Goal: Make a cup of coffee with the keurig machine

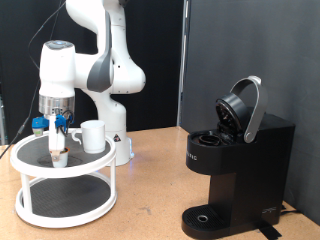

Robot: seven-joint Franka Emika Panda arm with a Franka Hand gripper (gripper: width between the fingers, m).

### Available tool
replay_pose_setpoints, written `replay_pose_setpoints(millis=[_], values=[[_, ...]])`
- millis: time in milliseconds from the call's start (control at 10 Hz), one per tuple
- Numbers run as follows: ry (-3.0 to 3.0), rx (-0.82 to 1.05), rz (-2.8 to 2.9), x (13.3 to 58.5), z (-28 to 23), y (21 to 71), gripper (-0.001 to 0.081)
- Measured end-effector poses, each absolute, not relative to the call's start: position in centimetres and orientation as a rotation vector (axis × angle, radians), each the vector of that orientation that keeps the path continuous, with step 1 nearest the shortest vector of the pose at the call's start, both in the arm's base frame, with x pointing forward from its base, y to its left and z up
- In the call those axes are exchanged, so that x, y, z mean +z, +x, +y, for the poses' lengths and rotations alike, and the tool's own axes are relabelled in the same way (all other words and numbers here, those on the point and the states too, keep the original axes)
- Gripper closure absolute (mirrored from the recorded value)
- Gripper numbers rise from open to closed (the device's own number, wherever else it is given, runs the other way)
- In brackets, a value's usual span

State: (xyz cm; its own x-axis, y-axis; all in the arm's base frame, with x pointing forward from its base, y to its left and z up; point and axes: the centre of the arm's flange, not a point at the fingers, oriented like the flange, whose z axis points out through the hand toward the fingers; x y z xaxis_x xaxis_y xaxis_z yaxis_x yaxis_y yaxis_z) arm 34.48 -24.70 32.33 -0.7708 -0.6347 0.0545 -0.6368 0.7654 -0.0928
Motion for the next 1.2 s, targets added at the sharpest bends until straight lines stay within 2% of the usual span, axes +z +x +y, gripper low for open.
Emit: replay_pose_setpoints(millis=[100,200,1200], values=[[1.053,0.165,-2.934,32.33,-24.7,34.48,0.0103],[1.049,0.165,-2.936,32.33,-24.7,34.48,0.008],[0.982,0.085,-3.005,32.57,-24.34,34.89,0.0072]])
